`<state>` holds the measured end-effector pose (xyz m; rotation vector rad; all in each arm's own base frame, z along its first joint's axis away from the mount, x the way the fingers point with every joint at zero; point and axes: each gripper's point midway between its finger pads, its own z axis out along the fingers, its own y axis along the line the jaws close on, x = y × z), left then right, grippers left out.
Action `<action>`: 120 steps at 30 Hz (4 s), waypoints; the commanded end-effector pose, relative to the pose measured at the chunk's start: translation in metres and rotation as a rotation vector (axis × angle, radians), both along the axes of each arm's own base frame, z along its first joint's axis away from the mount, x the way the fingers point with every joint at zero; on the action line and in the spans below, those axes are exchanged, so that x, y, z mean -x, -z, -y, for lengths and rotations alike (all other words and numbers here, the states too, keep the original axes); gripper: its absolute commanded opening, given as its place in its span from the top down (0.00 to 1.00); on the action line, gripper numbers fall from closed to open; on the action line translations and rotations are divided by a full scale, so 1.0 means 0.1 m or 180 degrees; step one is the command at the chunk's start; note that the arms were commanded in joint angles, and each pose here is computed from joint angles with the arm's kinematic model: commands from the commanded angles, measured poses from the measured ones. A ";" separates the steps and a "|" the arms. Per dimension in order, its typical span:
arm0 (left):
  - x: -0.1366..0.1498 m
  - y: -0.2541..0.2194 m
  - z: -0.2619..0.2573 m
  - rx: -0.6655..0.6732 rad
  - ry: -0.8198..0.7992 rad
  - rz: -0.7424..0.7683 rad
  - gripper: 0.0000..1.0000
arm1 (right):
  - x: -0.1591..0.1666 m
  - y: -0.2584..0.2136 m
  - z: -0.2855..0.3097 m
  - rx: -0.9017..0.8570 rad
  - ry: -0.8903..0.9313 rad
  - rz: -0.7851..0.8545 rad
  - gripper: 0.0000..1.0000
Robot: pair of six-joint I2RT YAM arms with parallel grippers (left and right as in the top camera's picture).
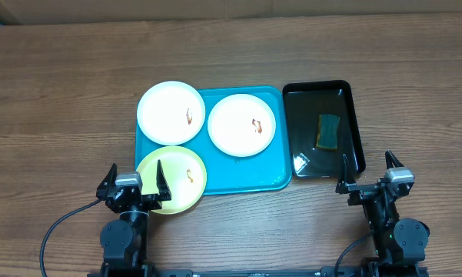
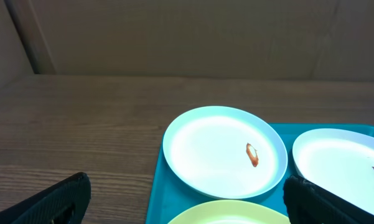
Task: Clean dirty plates on tray and stack at the side
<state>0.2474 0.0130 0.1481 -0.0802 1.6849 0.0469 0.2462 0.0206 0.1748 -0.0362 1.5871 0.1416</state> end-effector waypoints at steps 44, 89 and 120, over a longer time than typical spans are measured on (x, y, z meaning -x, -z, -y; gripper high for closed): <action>0.00 0.01 -0.03 0.0004 -0.0057 -0.0003 0.00 | 0.00 0.02 0.00 0.0002 0.0000 0.0011 0.00; 0.00 0.01 -0.03 0.0004 -0.0057 -0.0003 0.00 | 0.00 0.02 0.00 0.0002 0.0000 0.0011 0.00; 0.00 0.01 -0.03 0.0004 -0.0057 -0.0003 0.00 | 0.07 -0.06 -0.21 -0.0184 -0.0379 -0.0093 0.00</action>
